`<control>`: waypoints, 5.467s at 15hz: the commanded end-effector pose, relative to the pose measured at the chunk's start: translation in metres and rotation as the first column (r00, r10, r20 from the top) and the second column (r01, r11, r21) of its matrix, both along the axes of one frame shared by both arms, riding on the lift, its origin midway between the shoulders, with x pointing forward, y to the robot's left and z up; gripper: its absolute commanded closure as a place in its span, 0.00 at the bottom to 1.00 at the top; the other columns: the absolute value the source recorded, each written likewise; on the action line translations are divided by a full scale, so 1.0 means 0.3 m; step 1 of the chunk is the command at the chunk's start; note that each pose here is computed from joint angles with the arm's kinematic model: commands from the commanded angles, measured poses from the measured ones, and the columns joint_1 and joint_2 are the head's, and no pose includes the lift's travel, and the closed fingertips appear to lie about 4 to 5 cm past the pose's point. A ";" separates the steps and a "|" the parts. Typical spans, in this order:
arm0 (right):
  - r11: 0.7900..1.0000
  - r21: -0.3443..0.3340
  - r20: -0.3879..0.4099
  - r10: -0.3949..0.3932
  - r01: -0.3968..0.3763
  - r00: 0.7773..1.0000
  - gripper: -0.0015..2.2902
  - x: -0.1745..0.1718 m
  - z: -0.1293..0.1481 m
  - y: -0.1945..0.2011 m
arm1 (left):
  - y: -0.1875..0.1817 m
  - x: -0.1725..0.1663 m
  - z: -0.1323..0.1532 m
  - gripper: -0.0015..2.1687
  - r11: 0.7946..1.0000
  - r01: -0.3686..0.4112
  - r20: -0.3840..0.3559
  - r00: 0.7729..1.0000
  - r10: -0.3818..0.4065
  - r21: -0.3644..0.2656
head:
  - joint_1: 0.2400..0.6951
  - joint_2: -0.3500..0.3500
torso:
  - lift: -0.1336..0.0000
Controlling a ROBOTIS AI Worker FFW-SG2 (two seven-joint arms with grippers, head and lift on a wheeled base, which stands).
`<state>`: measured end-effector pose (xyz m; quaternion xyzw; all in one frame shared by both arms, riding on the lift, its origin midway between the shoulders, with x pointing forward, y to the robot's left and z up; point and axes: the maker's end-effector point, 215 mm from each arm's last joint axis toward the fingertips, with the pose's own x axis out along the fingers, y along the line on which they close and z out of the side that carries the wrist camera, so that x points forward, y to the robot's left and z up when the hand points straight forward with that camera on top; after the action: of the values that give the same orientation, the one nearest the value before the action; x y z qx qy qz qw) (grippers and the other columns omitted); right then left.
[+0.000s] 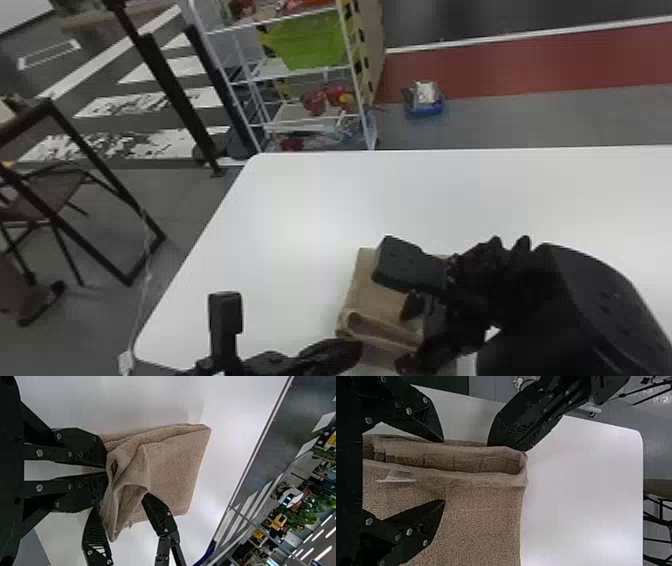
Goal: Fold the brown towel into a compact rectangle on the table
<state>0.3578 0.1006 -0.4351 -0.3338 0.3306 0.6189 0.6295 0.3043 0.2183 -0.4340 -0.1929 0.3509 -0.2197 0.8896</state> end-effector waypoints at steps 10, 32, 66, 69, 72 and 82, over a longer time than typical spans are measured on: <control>1.000 0.005 -0.004 -0.025 0.025 1.000 0.15 0.048 0.009 -0.026 | 0.081 0.082 0.235 0.10 0.999 -0.037 0.219 0.975 0.043 -0.031 | 1.00 1.00 | 0.08; 0.945 0.257 -0.077 -0.189 0.202 0.979 0.13 0.200 0.238 -0.165 | -0.046 0.062 0.178 0.46 0.999 0.027 0.230 0.973 -0.022 -0.021 | 1.00 1.00 | 0.08; 0.951 0.275 -0.103 -0.116 0.140 0.988 0.65 0.250 0.102 -0.128 | -0.101 -0.011 0.004 0.87 1.000 0.027 0.169 0.985 -0.027 -0.002 | 1.00 1.00 | 0.08; 0.953 0.261 -0.084 -0.135 0.152 0.987 0.65 0.293 0.059 -0.156 | -0.112 -0.012 0.005 0.87 0.999 0.032 0.169 0.985 -0.031 -0.006 | 1.00 1.00 | 0.08; 0.955 0.245 -0.089 -0.149 0.167 0.985 0.65 0.321 0.015 -0.182 | -0.113 -0.021 0.005 0.87 0.999 0.034 0.166 0.986 -0.033 -0.006 | 1.00 1.00 | 0.08; 0.954 0.203 -0.120 -0.198 0.219 0.973 0.65 0.328 -0.056 -0.230 | -0.105 -0.009 0.033 0.87 0.999 0.035 0.195 0.980 -0.035 0.002 | 1.00 0.96 | 0.08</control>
<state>0.4588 0.0327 -0.4514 -0.2011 0.3246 0.5980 0.7047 0.2994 0.1872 -0.4264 -0.1654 0.2695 -0.2531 0.9143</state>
